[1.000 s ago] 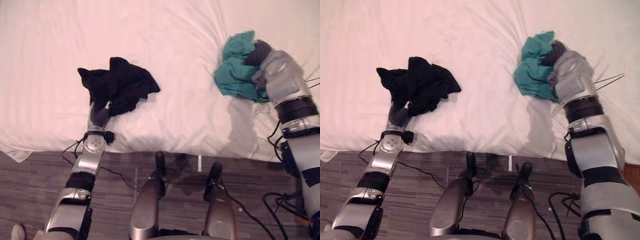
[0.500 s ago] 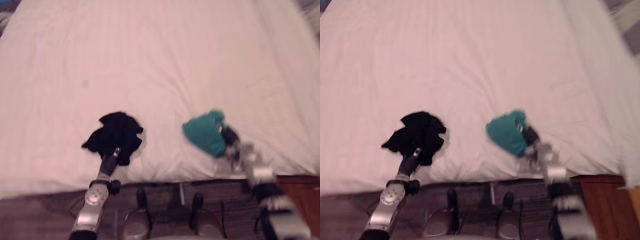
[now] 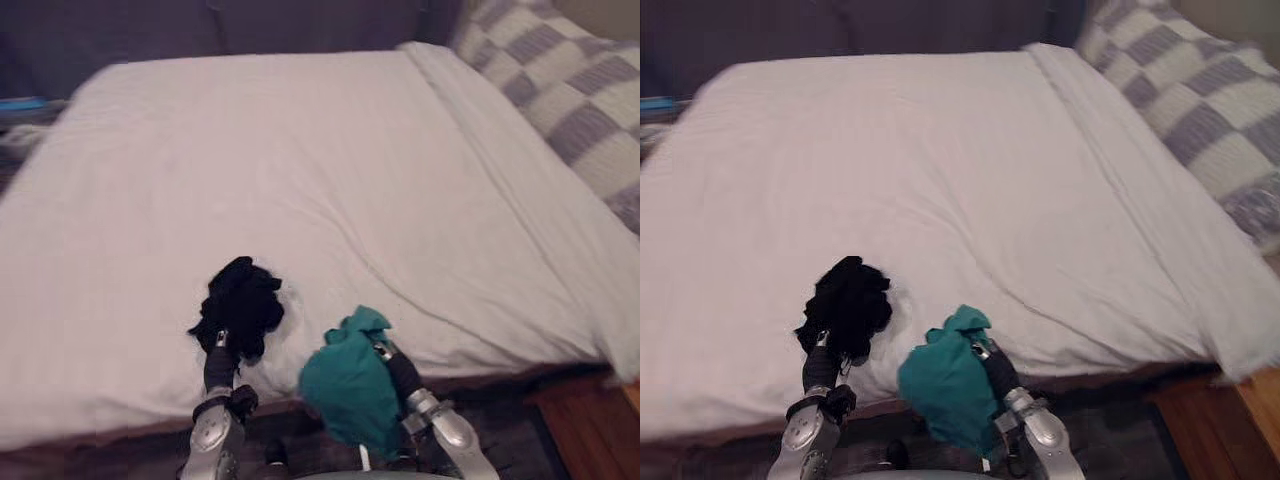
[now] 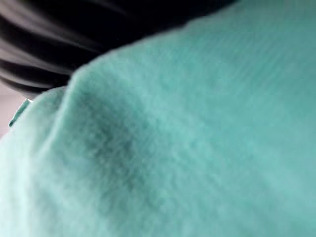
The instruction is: Tidy the bed and pick cloth on bed and put in laundry
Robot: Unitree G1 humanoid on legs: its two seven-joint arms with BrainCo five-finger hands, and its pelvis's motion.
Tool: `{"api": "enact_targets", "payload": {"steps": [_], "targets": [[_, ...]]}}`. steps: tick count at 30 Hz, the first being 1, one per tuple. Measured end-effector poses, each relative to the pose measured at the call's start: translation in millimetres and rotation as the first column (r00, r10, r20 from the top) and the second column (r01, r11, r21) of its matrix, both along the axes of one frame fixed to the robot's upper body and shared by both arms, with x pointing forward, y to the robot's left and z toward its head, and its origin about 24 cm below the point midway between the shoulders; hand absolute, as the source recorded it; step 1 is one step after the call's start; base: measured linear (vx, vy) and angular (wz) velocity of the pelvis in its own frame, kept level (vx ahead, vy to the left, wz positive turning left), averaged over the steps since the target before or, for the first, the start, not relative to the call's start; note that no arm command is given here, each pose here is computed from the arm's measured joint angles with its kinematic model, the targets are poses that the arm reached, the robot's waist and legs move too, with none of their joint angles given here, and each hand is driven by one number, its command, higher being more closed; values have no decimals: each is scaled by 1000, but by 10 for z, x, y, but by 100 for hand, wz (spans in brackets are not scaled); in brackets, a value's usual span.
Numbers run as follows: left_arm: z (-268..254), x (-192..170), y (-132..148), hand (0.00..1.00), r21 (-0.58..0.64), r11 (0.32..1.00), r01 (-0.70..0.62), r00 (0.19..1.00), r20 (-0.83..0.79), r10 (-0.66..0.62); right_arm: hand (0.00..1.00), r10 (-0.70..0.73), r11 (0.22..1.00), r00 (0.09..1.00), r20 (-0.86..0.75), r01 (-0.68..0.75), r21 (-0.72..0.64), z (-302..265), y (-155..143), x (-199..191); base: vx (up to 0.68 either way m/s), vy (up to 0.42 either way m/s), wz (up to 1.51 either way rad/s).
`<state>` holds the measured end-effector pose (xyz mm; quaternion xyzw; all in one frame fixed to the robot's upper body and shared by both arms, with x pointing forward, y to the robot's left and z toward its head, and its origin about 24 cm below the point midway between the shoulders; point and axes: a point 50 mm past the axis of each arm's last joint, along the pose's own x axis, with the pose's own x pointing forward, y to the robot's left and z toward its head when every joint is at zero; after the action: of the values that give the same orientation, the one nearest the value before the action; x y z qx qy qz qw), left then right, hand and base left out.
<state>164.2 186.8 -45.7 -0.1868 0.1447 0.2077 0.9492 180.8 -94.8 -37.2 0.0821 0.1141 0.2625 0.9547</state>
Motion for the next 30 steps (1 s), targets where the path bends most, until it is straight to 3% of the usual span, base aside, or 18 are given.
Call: {"api": "enact_targets", "payload": {"steps": [3, 7, 11, 14, 19, 24, 29, 30], "targets": [[0, -26, 6, 100, -15, 1000, 9, 1000, 11, -8, 100, -60, 998, 998, 2, 60, -10, 10, 18, 44, 78, 22, 245], [-20, -18, -175, 100, -74, 996, 56, 998, 36, -54, 100, -217, 966, 976, 33, 220, -134, 23, -345, 216, 38, 143, 311], [-81, -63, -114, 100, -79, 996, 43, 999, 12, -42, 100, -294, 941, 955, 31, 295, -166, 4, -423, 288, -28, 68, 236], [-148, -120, -137, 100, -110, 993, 39, 998, -37, -43, 100, -335, 930, 942, 23, 335, -154, 5, -402, 303, 49, 142, 146], [-233, 86, -81, 100, -29, 985, 170, 982, -76, -172, 100, -503, 864, 862, -71, 497, -84, -80, -333, 126, 124, -7, 232], [-392, 26, -242, 100, -37, 957, 286, 947, -143, -288, 100, -646, 763, 742, -182, 634, -124, -279, -558, -196, 219, -88, 121], [-420, -21, -324, 100, -67, 954, 292, 943, -148, -299, 100, -679, 733, 709, -188, 668, -126, -324, -652, -99, 198, -58, 14], [-530, -125, -442, 100, -91, 937, 338, 914, -206, -350, 100, -709, 703, 667, -227, 695, -155, -413, -677, -166, 82, -10, -4]]}}
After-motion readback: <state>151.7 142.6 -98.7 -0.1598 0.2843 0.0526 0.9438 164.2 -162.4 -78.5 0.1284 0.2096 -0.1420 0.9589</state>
